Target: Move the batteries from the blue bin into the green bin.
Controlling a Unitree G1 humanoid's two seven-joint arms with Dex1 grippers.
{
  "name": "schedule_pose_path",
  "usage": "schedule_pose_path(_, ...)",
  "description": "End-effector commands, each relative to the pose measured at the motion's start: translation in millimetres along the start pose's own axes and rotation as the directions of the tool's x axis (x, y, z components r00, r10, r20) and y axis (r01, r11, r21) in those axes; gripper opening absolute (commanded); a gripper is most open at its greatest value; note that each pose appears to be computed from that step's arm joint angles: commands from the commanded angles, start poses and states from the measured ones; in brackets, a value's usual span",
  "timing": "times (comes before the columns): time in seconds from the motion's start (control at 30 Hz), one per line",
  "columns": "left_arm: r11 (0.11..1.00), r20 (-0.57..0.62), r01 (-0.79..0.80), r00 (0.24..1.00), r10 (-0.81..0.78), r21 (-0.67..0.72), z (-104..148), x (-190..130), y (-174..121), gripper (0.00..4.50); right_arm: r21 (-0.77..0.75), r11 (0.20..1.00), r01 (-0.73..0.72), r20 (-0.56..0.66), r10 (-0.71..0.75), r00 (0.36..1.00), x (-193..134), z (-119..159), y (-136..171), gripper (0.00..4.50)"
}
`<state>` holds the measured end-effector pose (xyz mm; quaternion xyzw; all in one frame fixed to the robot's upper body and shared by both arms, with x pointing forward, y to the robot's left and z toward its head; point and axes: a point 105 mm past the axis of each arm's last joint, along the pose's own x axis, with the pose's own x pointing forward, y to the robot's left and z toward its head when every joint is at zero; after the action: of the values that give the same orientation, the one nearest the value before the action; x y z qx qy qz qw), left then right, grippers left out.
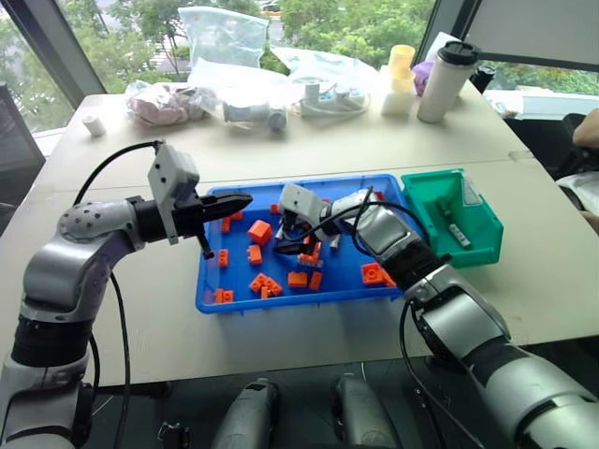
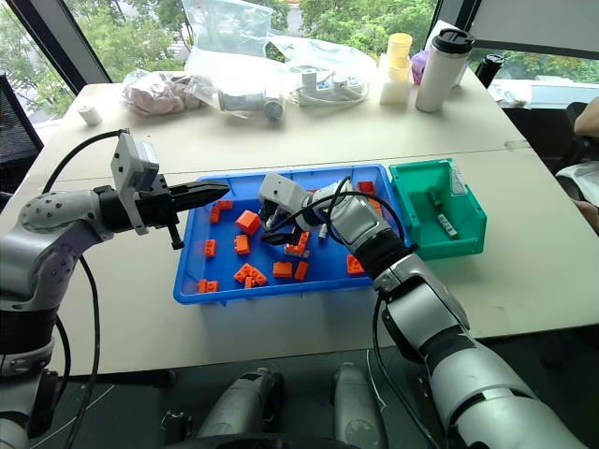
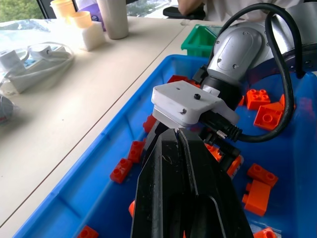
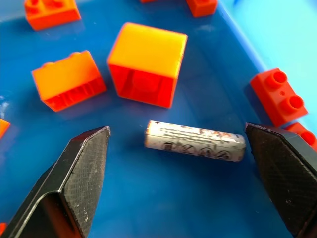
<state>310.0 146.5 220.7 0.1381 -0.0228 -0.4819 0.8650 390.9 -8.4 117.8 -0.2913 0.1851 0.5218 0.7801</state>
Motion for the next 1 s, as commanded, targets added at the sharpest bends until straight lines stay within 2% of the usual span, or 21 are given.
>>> schedule_pose_path(0.03, 0.999, 0.032, -0.006, 0.999, 0.004, 0.042, 10.8, -2.2, -1.8, 0.00, -0.014, 1.000, 0.011, 0.020, -0.011, 1.000, -2.1, 9.4, -3.7, 4.46)
schedule_pose_path(0.07, 0.999, 0.032, -0.006, 0.999, 0.004, 0.042, 10.5, -2.0, -1.9, 0.00, -0.015, 1.000, 0.008, 0.021, -0.008, 1.000, -2.2, 9.8, -3.2, 4.46)
schedule_pose_path(0.13, 0.999, 0.032, -0.005, 0.999, 0.003, 0.041, 10.1, -1.7, -2.0, 0.00, -0.017, 1.000, 0.007, 0.022, -0.006, 1.000, -2.3, 10.8, -2.6, 3.94)
schedule_pose_path(0.27, 0.999, 0.035, 0.000, 0.999, -0.002, 0.041, 9.7, 0.9, -2.2, 0.00, -0.016, 1.000, 0.005, 0.036, -0.005, 0.999, -3.0, 14.9, -1.0, 2.27)
schedule_pose_path(0.43, 0.999, 0.041, 0.012, 0.999, -0.014, 0.039, 9.0, 4.4, -3.4, 0.00, -0.001, 0.998, 0.057, 0.075, -0.057, 0.996, -13.0, 24.7, -7.8, 2.20)
schedule_pose_path(0.57, 0.999, 0.046, 0.024, 0.999, -0.026, 0.038, 9.2, 7.5, -3.4, 0.00, 0.011, 0.978, 0.210, 0.158, -0.209, 0.965, -66.0, 44.7, -29.4, 2.20)
schedule_pose_path(0.7, 0.999, 0.049, 0.037, 0.998, -0.039, 0.038, 9.1, 9.2, -4.6, 0.00, 0.090, 0.944, 0.317, 0.202, -0.329, 0.922, -121.9, 48.2, -38.1, 2.20)
schedule_pose_path(0.77, 0.998, 0.050, 0.044, 0.998, -0.046, 0.038, 7.9, 11.7, -4.5, 0.00, 0.168, 0.893, 0.418, 0.175, -0.444, 0.879, -165.4, 33.6, -47.0, 2.20)
schedule_pose_path(0.87, 0.997, 0.059, 0.072, 0.996, -0.074, 0.029, 6.4, 18.3, -6.1, 0.00, 0.196, 0.770, 0.607, 0.028, -0.623, 0.782, -229.2, -9.6, -53.3, 2.20)
schedule_pose_path(1.0, 0.994, 0.064, 0.106, 0.992, -0.108, 0.031, 5.8, 25.5, -6.2, 0.00, 0.213, 0.707, 0.675, -0.081, -0.675, 0.733, -256.9, -41.5, -46.0, 2.20)
